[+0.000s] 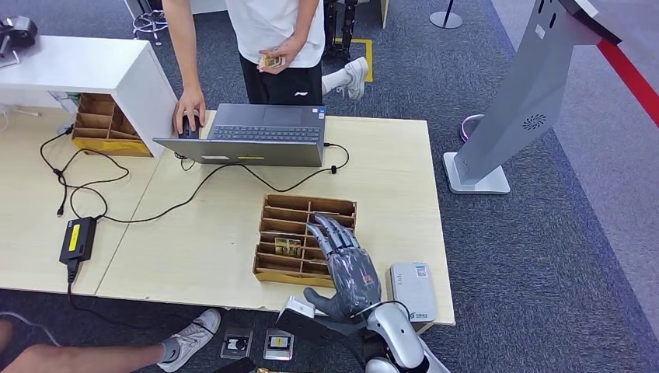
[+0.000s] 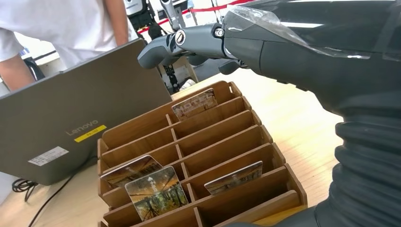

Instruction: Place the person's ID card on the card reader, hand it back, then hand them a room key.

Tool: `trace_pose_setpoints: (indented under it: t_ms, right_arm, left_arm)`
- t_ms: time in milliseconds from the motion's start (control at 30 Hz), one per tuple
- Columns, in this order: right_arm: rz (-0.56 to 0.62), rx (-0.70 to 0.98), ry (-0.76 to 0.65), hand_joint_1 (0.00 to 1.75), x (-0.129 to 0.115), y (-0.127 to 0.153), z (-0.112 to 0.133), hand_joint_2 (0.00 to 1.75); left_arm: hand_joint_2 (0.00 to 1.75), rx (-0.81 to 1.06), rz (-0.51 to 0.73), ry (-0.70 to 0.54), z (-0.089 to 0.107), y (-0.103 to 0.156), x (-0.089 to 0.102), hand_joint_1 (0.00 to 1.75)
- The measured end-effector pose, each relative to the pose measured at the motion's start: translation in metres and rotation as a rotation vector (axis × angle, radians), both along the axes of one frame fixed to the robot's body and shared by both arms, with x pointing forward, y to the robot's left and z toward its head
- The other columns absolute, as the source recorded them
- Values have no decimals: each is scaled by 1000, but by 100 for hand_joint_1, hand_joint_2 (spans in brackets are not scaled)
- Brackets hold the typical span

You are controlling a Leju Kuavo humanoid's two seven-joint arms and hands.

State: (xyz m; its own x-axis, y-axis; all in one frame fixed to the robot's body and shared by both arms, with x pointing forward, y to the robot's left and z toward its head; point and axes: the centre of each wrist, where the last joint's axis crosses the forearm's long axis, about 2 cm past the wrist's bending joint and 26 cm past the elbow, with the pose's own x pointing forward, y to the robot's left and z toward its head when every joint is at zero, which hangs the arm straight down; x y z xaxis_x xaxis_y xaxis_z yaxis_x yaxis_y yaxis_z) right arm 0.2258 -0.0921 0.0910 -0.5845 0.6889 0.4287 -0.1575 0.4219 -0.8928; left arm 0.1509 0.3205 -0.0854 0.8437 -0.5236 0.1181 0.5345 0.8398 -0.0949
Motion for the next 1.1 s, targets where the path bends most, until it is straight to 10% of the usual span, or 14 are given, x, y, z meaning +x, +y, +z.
trace_pose_setpoints:
  t_ms: [933,1100]
  right_arm:
    - [-15,-70,2,14,5,1,-14,175]
    - [-12,-71,6,78,6,1,-15,175]
  left_arm:
    - [0,-5,12,-6,1,-3,2,0]
    - [0,-5,11,-6,0,-3,1,0]
